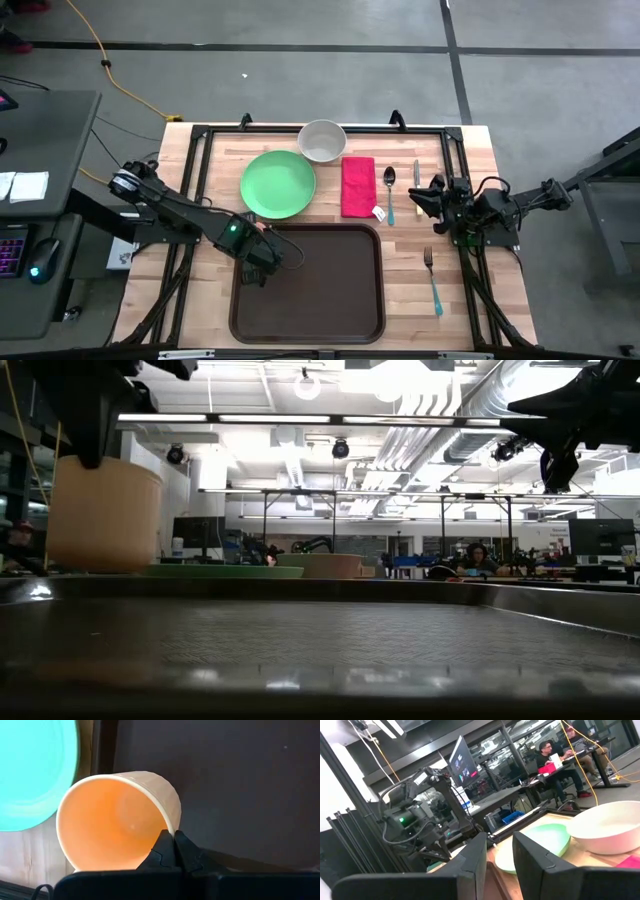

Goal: Set up tray
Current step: Put the light orange cup on the brown serving tray

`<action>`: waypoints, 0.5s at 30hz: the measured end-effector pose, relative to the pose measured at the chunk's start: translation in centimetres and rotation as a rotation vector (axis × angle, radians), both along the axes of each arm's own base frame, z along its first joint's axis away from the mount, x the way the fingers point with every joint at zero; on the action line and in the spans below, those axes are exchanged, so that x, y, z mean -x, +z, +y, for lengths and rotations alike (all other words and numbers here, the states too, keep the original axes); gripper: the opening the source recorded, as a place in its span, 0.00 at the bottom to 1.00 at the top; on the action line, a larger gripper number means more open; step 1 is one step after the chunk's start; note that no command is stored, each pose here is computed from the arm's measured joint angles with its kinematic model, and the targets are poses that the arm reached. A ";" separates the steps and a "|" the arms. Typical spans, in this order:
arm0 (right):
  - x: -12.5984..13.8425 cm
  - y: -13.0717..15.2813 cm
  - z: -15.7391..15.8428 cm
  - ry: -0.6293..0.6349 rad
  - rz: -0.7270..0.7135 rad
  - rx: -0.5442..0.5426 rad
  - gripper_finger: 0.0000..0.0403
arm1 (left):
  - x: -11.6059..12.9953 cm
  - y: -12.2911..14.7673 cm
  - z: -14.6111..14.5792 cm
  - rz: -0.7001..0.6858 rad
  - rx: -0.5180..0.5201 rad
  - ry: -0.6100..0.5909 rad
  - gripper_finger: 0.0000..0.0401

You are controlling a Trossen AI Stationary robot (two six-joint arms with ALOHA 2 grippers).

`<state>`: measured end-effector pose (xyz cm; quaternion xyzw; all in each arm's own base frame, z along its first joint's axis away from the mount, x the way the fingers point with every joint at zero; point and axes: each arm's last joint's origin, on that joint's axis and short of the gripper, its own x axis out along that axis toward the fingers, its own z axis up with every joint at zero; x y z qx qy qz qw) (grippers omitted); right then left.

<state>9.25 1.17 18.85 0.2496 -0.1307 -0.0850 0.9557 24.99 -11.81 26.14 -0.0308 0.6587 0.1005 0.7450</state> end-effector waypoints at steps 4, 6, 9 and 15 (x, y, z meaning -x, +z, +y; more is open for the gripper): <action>0.0 0.0 0.0 0.000 0.004 0.002 0.18 | -0.1 -0.4 -0.5 0.003 -0.023 -0.003 0.03; 0.0 0.0 0.0 0.000 0.002 0.001 0.18 | -0.3 -0.7 -0.6 0.006 -0.029 -0.001 0.03; 0.0 -0.1 0.0 0.000 0.006 0.002 0.18 | -0.4 -1.1 -0.6 0.020 -0.040 0.001 0.03; 0.0 -0.1 0.0 0.000 0.015 0.005 0.18 | -0.4 -1.3 -0.5 0.030 -0.081 0.005 0.03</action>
